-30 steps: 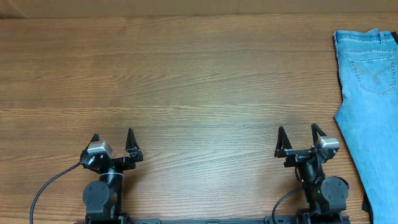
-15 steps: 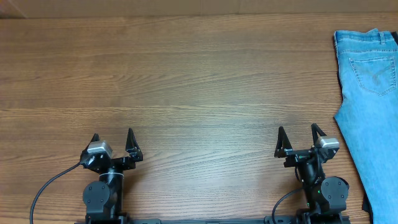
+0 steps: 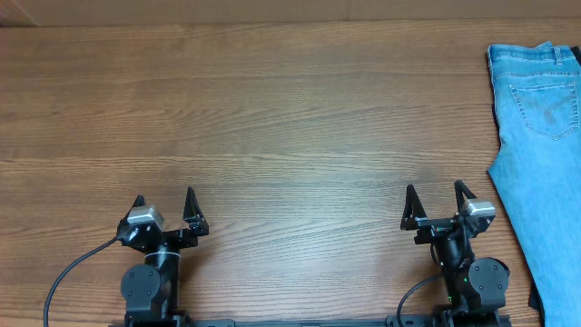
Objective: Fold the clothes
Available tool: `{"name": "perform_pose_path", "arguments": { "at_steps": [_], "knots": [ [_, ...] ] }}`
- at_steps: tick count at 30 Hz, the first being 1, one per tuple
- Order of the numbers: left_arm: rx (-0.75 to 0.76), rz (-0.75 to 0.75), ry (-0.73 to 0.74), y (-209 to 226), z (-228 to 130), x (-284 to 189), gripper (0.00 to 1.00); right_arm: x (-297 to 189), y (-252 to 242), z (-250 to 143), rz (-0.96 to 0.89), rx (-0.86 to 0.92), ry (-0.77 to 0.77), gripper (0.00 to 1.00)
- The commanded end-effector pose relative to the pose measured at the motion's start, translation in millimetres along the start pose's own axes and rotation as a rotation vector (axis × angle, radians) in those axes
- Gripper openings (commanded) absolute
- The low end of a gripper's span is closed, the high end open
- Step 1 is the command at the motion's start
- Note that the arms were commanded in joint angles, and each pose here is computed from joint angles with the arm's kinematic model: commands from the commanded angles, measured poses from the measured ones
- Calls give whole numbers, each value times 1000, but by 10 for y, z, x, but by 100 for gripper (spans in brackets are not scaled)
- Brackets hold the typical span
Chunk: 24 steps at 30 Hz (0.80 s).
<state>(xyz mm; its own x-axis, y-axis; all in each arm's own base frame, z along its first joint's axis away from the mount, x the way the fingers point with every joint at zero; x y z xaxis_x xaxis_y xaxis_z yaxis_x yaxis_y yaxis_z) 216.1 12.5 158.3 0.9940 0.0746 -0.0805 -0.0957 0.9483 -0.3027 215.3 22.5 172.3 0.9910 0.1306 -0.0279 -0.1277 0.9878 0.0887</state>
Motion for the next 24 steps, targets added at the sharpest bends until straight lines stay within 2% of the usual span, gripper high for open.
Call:
{"name": "perform_pose_path", "arguments": {
  "at_steps": [1,13,14,15,16,18,20,24],
  "knots": [
    [27,1,-2,1,-3,1,100,1,-27,-12,-15,-3,-7,100],
    [27,1,-2,1,-3,1,100,1,14,-10,13,35,-7,100],
    [27,1,-2,1,-3,1,100,0,58,-8,44,80,-6,100],
    [27,1,-2,1,-4,2,100,-9,166,-1,120,191,3,100],
    [27,1,-2,1,-3,1,100,-48,368,3,262,377,45,100],
    [27,1,-2,1,-3,1,100,-118,566,-9,399,567,123,100],
    [27,1,-2,1,-3,1,100,-121,575,-7,400,669,146,100],
    [27,1,-2,1,-3,1,100,-140,613,71,438,695,129,100]
  ]
}}
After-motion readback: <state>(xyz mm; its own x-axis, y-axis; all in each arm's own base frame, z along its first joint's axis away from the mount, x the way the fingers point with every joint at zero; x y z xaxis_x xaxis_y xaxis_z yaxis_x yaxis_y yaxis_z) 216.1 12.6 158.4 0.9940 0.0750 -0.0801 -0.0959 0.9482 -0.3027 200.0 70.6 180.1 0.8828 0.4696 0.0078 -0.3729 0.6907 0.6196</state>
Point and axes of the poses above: each gripper's point midway between its finger pads, its own x axis out along the fingers, its own y axis along the line the jaws close on, z = x × y, the point moved 3 cm from there along -x, back along the fingers, and after that the axes turned 5 degrees about -x, right-handed, at the moved point
